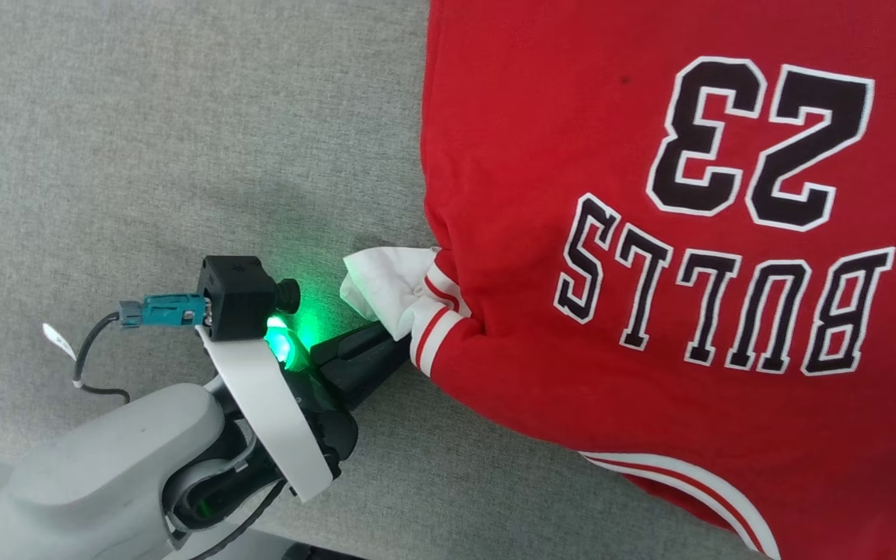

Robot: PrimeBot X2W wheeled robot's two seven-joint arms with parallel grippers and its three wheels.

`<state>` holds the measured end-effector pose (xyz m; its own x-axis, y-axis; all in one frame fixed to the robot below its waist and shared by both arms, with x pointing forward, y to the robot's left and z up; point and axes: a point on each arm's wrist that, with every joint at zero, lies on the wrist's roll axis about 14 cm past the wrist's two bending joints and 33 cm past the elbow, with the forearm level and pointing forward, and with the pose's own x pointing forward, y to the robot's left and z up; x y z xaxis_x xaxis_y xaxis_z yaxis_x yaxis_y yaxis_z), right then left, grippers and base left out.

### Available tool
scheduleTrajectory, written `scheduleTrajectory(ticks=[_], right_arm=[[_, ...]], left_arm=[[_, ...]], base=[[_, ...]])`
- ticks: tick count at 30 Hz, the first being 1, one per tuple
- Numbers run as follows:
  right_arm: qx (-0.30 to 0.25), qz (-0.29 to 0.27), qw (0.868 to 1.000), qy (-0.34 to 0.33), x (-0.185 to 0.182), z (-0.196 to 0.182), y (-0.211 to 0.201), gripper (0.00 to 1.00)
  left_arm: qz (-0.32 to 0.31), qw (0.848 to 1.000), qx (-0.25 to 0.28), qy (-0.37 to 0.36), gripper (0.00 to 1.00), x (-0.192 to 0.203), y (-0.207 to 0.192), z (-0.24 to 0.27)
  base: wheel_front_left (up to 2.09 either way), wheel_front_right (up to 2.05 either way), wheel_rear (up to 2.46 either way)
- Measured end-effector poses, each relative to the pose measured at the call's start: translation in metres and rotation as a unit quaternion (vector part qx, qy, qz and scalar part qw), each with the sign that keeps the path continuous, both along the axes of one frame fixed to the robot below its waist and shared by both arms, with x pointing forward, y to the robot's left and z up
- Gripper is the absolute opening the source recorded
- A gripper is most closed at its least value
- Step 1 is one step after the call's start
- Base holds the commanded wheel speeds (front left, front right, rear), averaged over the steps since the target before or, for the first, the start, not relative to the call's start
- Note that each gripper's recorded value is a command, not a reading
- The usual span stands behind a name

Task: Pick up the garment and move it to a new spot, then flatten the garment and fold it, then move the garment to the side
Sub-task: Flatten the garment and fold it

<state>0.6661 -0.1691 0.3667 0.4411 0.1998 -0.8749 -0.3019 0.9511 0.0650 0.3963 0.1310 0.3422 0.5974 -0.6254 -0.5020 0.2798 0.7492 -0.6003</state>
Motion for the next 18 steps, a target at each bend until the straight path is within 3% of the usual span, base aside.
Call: scheduleTrajectory(ticks=[4, 5, 6, 7, 8, 9, 18], right_arm=[[-0.003, 0.007, 1.000, 0.021, 0.001, -0.011, 0.008, 1.00], [-0.005, 0.011, 1.000, 0.025, 0.000, -0.011, 0.009, 0.84], [-0.005, 0.013, 0.999, 0.029, -0.002, -0.012, 0.010, 0.47], [-0.005, 0.018, 0.999, 0.032, -0.003, -0.012, 0.012, 0.47], [-0.003, 0.020, 0.999, 0.033, -0.004, -0.011, 0.013, 0.35], [0.002, 0.022, 0.999, 0.034, -0.005, -0.011, 0.015, 0.00], [0.024, 0.020, 0.999, 0.009, -0.008, 0.002, 0.013, 0.00]], left_arm=[[0.005, 1.000, -0.002, 0.001, 0.00, 0.001, 0.001, -0.002], [0.006, 1.000, -0.002, 0.001, 0.00, 0.001, 0.000, -0.002], [0.006, 1.000, -0.002, 0.001, 0.00, 0.001, 0.000, -0.002], [0.006, 1.000, -0.003, 0.000, 0.00, 0.001, 0.000, -0.002], [0.006, 1.000, -0.003, -0.001, 0.00, 0.001, 0.000, -0.002], [0.007, 1.000, -0.004, -0.002, 0.00, 0.001, -0.001, -0.002], [0.009, 1.000, -0.003, -0.010, 0.00, 0.003, -0.001, 0.002]], base=[[0.00, 0.00, 0.00], [0.00, 0.00, 0.00], [0.00, 0.00, 0.00], [0.00, 0.00, 0.00], [0.00, 0.00, 0.00], [0.00, 0.00, 0.00], [0.00, 0.00, 0.00]])
